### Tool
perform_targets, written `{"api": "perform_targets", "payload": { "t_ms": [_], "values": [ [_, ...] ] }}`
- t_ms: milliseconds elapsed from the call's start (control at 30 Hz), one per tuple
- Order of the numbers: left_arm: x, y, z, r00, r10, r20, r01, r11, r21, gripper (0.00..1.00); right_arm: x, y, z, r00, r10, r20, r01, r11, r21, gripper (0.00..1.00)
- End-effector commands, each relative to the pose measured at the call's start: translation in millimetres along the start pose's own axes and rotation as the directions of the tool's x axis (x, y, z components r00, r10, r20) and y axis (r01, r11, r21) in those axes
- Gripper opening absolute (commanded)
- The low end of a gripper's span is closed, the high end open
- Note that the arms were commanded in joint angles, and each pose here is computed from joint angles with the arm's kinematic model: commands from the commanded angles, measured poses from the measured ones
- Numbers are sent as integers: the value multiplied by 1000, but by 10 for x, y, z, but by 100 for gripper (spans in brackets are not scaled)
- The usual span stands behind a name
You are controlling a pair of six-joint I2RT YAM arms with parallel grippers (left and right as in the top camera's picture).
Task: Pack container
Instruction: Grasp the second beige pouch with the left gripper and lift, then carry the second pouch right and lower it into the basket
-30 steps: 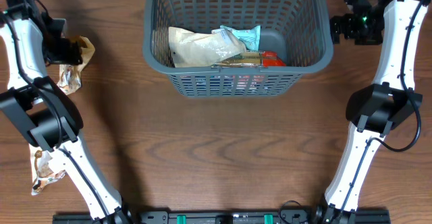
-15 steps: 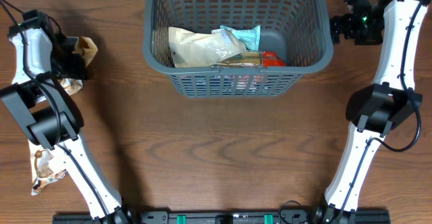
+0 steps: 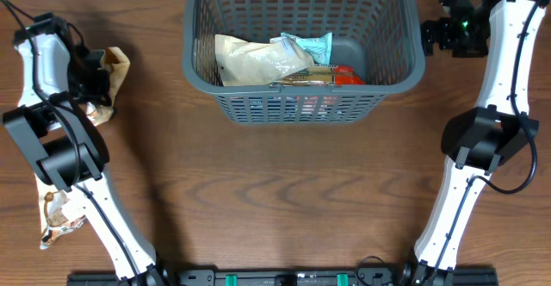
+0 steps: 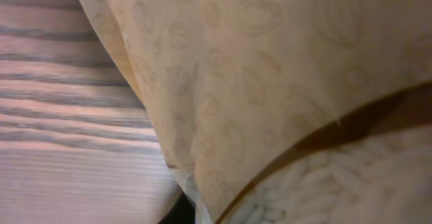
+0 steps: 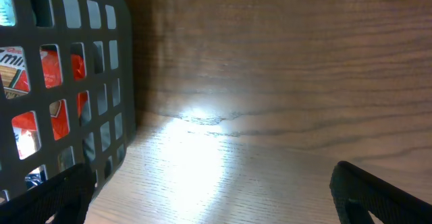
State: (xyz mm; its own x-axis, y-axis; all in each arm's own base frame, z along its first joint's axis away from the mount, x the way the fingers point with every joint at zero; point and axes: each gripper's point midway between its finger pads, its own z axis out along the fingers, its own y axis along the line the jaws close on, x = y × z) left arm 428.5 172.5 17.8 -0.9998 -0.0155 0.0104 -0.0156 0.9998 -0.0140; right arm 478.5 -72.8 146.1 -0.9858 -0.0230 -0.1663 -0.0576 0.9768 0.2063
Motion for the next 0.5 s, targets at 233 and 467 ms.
{"api": "perform_targets", "payload": {
  "t_ms": [233, 467],
  "values": [
    [-183, -604, -1811, 921, 12, 389, 5, 999, -41, 6, -1, 34, 12, 1000, -14, -2, 14, 1000, -12, 99],
    [67, -1183, -2868, 790, 140, 597, -96, 990, -106, 6, -1, 36, 13, 1000, -14, -2, 14, 1000, -12, 99]
  ]
}}
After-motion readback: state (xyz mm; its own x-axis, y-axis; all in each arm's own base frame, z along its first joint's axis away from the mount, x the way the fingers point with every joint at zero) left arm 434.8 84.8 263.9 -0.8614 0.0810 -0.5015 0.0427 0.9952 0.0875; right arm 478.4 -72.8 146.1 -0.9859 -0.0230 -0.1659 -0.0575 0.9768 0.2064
